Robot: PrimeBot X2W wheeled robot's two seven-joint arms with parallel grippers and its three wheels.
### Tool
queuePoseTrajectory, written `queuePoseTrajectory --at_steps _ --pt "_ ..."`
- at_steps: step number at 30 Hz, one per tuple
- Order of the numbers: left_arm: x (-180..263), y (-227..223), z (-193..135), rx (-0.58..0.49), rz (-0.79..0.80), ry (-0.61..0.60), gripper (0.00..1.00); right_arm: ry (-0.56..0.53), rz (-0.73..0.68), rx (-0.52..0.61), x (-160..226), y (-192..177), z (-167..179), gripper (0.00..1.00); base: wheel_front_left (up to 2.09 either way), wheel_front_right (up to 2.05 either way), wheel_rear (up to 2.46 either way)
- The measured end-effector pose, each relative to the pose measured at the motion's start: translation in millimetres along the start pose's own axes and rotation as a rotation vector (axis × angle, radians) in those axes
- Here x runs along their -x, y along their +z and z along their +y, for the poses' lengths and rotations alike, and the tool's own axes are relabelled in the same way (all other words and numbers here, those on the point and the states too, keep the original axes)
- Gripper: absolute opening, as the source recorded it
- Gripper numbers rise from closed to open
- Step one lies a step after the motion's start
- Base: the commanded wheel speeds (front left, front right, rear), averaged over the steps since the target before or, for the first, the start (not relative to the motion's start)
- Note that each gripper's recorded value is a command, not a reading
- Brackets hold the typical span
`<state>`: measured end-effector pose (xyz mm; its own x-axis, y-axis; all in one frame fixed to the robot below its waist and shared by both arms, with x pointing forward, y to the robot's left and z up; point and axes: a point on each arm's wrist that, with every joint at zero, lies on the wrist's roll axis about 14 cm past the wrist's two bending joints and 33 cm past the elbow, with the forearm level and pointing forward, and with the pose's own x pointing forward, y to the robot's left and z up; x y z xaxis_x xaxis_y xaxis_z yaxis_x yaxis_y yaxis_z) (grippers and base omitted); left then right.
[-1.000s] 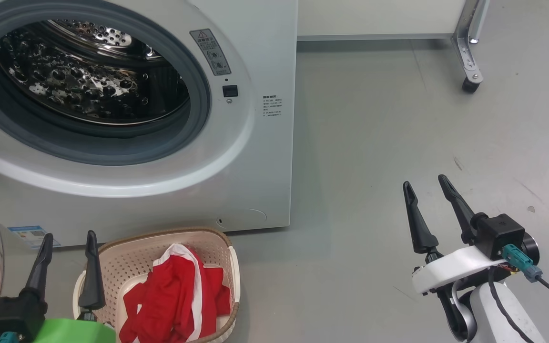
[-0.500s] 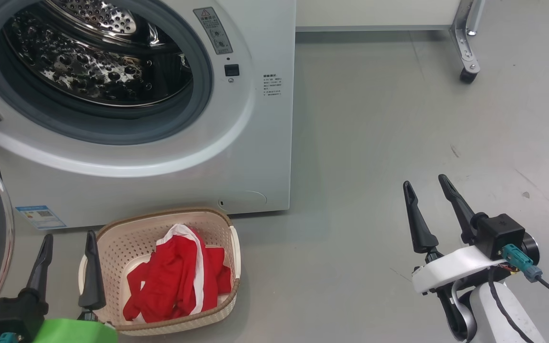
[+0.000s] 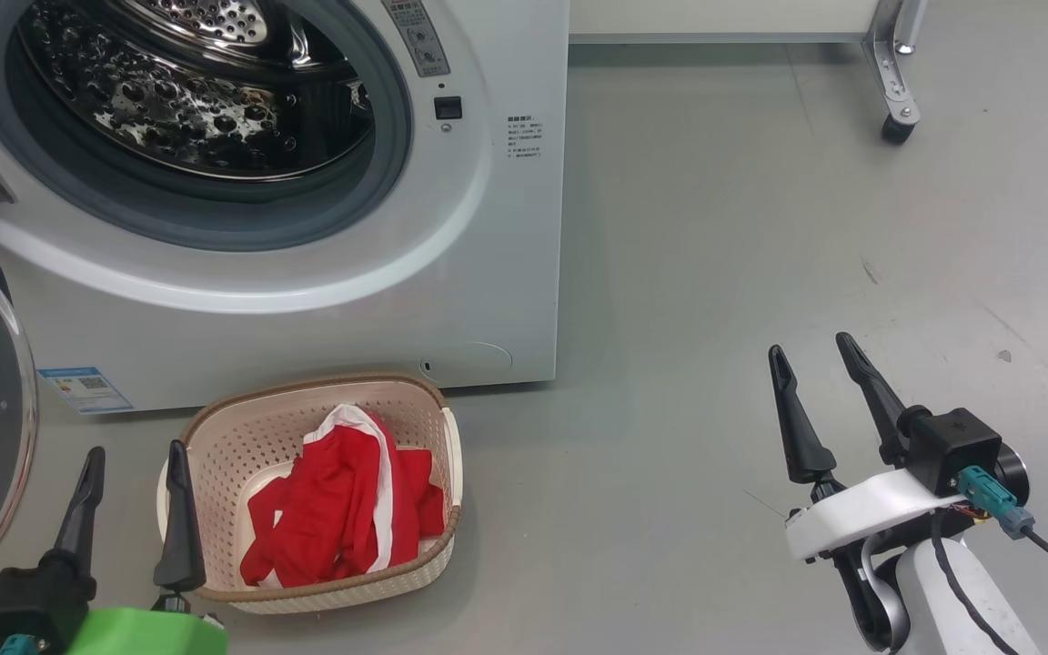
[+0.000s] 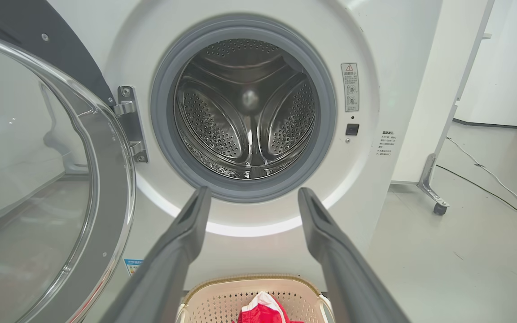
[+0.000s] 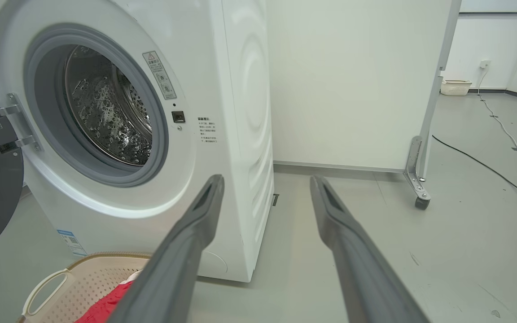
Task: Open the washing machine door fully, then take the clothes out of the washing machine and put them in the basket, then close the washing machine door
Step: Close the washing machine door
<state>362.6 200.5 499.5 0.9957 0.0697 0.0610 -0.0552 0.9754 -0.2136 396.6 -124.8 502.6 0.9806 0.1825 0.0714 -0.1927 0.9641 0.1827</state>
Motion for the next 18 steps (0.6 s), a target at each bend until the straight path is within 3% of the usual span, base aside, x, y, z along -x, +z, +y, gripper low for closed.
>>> queuePoseTrajectory --at_steps 18 --pt "6.3 -0.1 3.9 0.001 0.002 0.019 1.0 0.018 -0.004 -0.003 -4.8 0.7 6.1 1.0 -0.01 0.01 0.0"
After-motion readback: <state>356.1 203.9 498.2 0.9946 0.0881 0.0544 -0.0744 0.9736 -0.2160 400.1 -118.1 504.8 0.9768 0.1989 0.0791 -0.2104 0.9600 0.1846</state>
